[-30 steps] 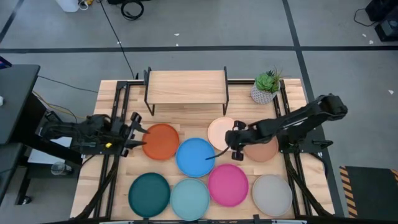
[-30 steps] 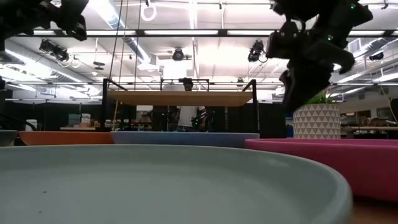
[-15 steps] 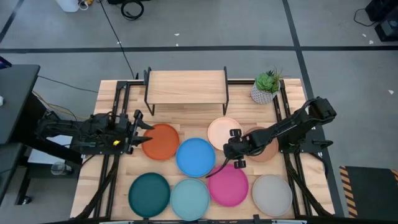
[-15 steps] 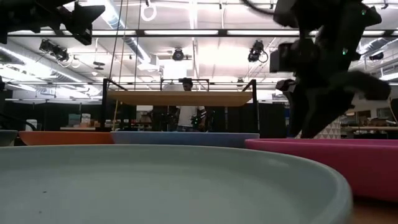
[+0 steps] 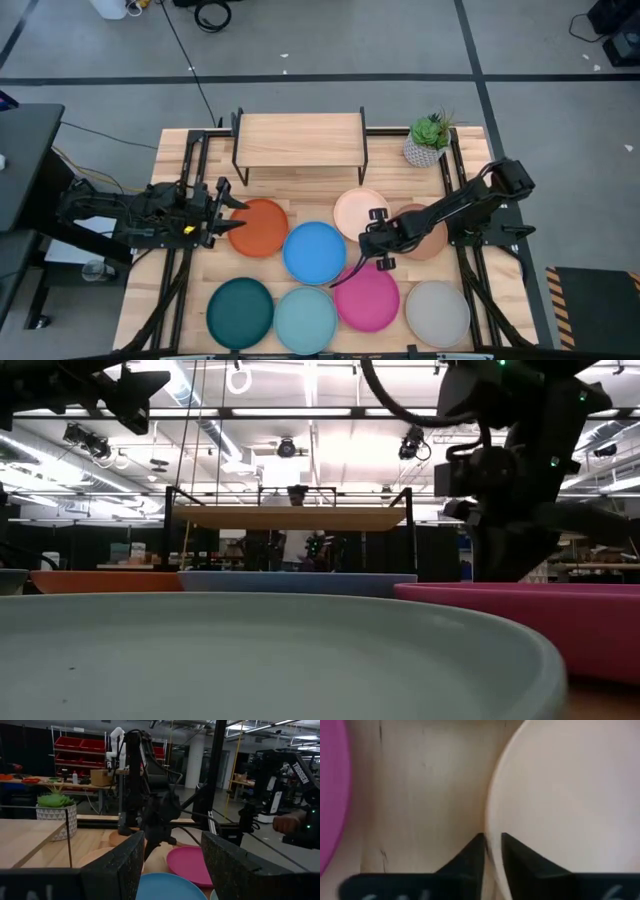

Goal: Place and stack plates onto a shelf
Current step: Put the peach plate on the shelf

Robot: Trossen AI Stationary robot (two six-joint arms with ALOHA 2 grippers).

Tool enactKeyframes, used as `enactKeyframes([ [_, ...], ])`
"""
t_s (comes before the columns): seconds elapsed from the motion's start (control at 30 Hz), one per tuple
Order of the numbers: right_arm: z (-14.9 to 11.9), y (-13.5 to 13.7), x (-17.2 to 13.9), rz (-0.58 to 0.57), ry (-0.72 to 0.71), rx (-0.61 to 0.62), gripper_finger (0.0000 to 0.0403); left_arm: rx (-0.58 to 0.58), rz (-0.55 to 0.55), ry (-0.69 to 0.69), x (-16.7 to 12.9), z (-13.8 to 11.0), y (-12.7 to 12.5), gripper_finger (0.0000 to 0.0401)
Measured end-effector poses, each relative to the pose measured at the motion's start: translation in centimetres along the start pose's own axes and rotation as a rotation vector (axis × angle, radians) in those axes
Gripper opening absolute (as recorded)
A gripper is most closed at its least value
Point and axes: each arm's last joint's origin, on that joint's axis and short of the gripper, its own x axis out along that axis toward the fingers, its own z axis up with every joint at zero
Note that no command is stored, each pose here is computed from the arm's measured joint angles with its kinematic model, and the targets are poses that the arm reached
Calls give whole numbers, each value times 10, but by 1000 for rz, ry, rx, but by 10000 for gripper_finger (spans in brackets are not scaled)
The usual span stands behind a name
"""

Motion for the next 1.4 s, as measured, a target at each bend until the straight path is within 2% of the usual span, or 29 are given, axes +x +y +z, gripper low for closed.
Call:
enactKeyframes([
  [0.13, 8, -2, -12, 26, -33, -34, 14, 0, 0, 0, 0, 0, 0, 204],
  [0.23, 23, -3, -27, 75, -90, -68, 16, -1, 0, 0, 0, 0, 0, 204],
  [0.33, 34, -6, -46, 91, -87, -97, 28, -13, 0, 0, 0, 0, 0, 204],
  [0.43, 48, -13, -71, 56, -106, -108, 26, -26, 0, 0, 0, 0, 0, 204],
  [0.63, 77, -32, -117, -37, -276, -216, 16, -26, 0, 1, 0, 0, 0, 204],
  [0.87, 94, -79, -131, -151, -318, -271, 23, -75, -1, 0, 0, 0, 0, 204],
  [1.17, 80, -162, -114, -192, -256, -246, 22, -78, -4, 10, 1, -1, 0, 204],
  [1.27, 75, -187, -114, -167, -263, -201, 22, -78, -4, 9, 1, -1, 0, 204],
  [1.4, 71, -206, -118, -122, -308, -208, 22, -77, -1, 9, 1, -1, 0, 204],
])
